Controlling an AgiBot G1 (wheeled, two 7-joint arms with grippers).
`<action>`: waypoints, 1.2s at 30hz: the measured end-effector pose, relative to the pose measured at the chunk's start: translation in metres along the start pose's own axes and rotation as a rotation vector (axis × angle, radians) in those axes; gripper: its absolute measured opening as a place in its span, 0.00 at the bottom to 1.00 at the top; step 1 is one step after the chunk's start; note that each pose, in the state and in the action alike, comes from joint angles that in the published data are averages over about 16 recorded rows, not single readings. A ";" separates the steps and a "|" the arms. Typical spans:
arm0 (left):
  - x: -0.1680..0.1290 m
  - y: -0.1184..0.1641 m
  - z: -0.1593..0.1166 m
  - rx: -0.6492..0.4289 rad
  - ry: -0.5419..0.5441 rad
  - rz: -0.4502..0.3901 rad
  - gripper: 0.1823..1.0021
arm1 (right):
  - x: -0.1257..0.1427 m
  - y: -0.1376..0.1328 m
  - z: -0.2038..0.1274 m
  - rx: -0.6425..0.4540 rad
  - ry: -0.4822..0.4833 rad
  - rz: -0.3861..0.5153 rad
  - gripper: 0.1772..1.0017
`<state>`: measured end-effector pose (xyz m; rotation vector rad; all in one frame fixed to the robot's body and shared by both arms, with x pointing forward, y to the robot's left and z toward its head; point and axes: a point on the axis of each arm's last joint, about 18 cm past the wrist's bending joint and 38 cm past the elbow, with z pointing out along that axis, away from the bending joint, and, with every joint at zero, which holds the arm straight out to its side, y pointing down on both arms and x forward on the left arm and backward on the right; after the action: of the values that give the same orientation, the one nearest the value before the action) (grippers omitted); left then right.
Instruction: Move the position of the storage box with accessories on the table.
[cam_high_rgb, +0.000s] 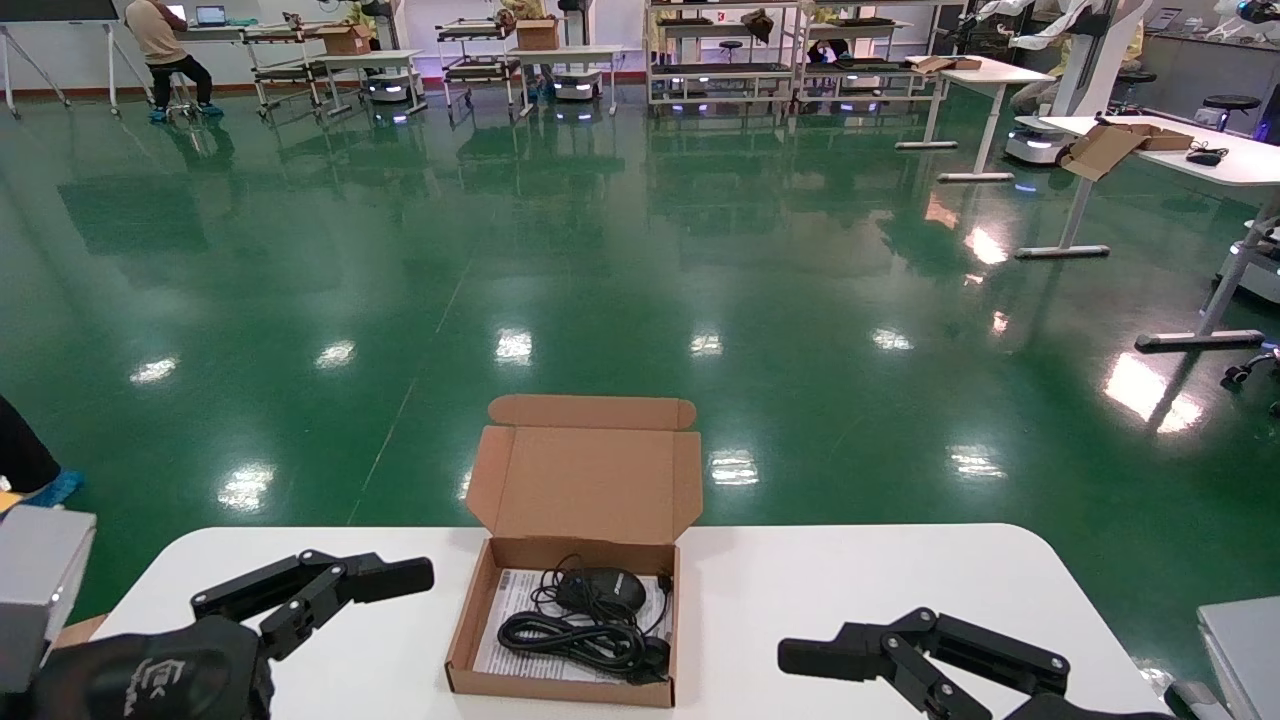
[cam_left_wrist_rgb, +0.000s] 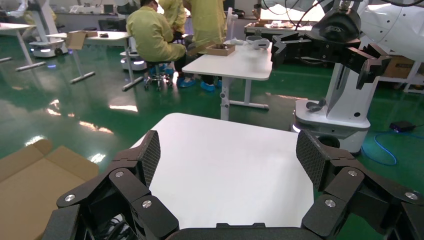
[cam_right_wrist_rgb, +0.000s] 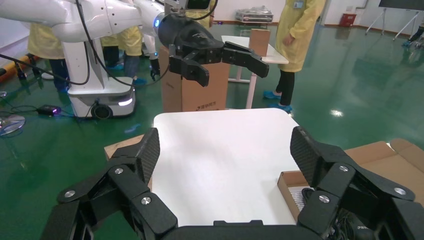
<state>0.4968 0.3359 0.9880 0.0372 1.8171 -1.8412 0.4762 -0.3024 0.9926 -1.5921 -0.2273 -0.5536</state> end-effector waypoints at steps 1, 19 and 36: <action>0.000 0.000 0.000 0.000 0.000 0.000 1.00 | 0.000 0.000 0.000 0.000 0.000 0.000 0.96; 0.000 0.000 0.000 0.000 0.000 0.000 1.00 | 0.001 0.000 0.003 -0.007 -0.008 -0.005 1.00; 0.000 0.000 0.000 0.000 0.000 0.000 1.00 | 0.055 0.004 0.049 -0.098 0.012 0.010 1.00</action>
<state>0.4968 0.3359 0.9880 0.0372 1.8171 -1.8412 0.5356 -0.2646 1.0146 -1.6838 -0.1851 -0.5737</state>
